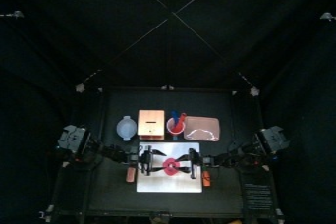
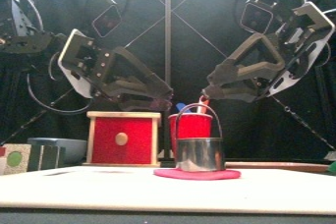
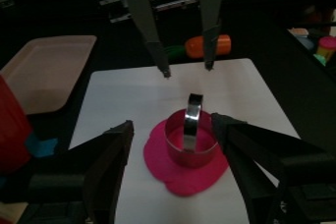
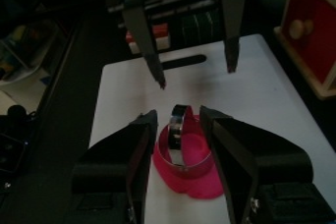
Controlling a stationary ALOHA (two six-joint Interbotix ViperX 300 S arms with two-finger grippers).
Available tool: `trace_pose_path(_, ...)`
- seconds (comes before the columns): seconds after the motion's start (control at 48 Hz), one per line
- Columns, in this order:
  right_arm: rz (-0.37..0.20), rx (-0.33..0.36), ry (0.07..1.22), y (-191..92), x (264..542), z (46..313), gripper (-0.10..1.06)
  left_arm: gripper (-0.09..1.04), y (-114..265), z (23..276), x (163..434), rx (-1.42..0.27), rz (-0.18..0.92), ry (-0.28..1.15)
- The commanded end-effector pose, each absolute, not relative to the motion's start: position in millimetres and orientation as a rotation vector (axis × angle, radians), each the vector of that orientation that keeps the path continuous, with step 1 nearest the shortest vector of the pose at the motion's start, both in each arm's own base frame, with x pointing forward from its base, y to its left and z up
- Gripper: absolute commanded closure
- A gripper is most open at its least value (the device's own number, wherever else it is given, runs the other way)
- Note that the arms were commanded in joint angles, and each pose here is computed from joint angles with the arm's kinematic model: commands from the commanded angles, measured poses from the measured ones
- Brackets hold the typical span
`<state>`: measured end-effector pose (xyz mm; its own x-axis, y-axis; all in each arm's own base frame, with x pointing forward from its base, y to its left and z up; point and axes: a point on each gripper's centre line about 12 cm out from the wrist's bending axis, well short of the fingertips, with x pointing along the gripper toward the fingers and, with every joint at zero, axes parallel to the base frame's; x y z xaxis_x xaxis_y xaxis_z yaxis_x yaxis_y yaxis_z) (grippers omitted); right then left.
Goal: Get the cutter from the drawer then cut the dough then place the extra dough in the bowl
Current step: Cut the dough
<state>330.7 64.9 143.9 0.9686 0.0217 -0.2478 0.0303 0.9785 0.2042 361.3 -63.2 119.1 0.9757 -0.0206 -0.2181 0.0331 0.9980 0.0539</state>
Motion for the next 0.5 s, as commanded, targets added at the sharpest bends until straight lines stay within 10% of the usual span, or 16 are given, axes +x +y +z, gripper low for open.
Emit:
trace_pose_path(0.021,0.017,0.232,0.274,70.5,343.8,159.0,0.19,-0.02,-57.2,133.6,353.9,0.050,-0.015,0.187)
trace_pose_path(0.5,-0.005,0.254,0.343,70.4,343.8,149.2,0.19,-0.02,-70.1,123.1,365.9,0.114,-0.109,0.195)
